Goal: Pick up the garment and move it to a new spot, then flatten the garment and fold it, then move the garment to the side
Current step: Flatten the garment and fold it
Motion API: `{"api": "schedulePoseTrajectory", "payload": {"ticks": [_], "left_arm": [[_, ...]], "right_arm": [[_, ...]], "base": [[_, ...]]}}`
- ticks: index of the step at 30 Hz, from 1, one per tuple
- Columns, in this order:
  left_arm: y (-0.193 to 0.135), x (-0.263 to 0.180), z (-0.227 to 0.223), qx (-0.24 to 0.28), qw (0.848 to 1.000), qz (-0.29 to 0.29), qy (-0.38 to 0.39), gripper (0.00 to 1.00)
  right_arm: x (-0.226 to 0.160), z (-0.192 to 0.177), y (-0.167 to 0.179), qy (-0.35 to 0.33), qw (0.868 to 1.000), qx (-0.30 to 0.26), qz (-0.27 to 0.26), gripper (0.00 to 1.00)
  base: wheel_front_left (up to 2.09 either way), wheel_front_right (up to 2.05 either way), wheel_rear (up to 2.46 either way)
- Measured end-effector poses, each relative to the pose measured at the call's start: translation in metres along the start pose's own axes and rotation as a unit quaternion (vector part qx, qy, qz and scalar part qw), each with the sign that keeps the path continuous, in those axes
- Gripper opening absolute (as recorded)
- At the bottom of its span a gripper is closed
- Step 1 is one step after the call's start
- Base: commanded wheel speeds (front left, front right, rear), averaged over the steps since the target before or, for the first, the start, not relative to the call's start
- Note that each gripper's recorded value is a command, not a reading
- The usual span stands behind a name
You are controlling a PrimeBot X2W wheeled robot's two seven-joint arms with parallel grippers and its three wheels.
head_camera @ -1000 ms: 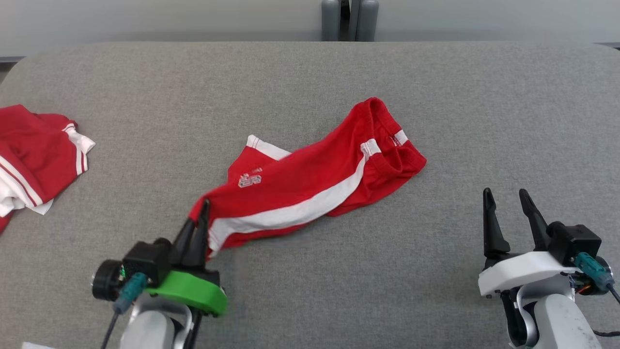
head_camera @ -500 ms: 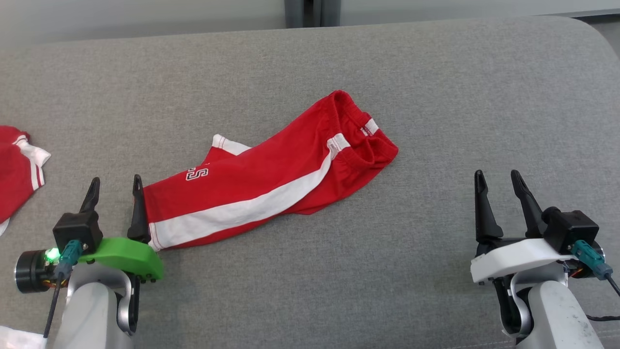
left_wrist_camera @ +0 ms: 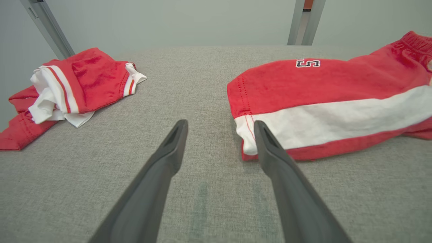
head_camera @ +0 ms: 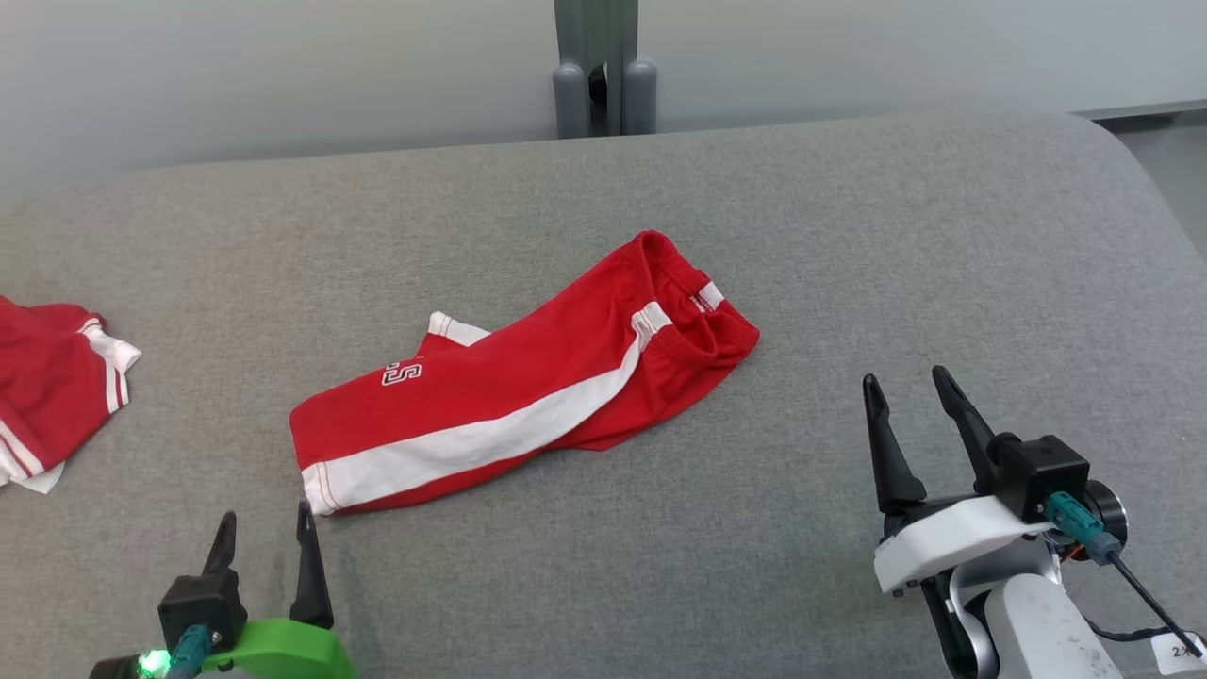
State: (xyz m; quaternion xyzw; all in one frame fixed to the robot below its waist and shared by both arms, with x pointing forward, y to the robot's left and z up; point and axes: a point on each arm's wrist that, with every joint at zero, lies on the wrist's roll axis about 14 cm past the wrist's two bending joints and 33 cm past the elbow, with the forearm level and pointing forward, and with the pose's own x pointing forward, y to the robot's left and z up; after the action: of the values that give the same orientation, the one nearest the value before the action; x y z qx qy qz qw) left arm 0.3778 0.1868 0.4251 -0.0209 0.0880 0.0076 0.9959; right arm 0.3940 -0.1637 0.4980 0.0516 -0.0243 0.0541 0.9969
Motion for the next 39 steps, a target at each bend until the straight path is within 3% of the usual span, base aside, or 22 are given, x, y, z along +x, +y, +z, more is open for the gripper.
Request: {"api": "schedulePoseTrajectory", "payload": {"ticks": [12,29,39], "left_arm": [[0.001,-0.024,-0.010,-0.026,1.000,-0.009,0.012,1.00],[-0.035,0.028,-0.027,-0.096,0.992,-0.065,0.051,1.00],[-0.032,0.039,-0.040,-0.107,0.989,-0.070,0.071,1.00]], "right_arm": [[0.000,-0.014,0.024,0.024,0.999,-0.006,0.036,1.00],[0.027,-0.048,0.023,0.063,0.997,0.004,0.040,1.00],[0.028,-0.064,0.013,0.084,0.996,0.006,0.027,1.00]], "base": [[0.00,0.00,0.00],[0.00,0.00,0.00],[0.00,0.00,0.00]]}}
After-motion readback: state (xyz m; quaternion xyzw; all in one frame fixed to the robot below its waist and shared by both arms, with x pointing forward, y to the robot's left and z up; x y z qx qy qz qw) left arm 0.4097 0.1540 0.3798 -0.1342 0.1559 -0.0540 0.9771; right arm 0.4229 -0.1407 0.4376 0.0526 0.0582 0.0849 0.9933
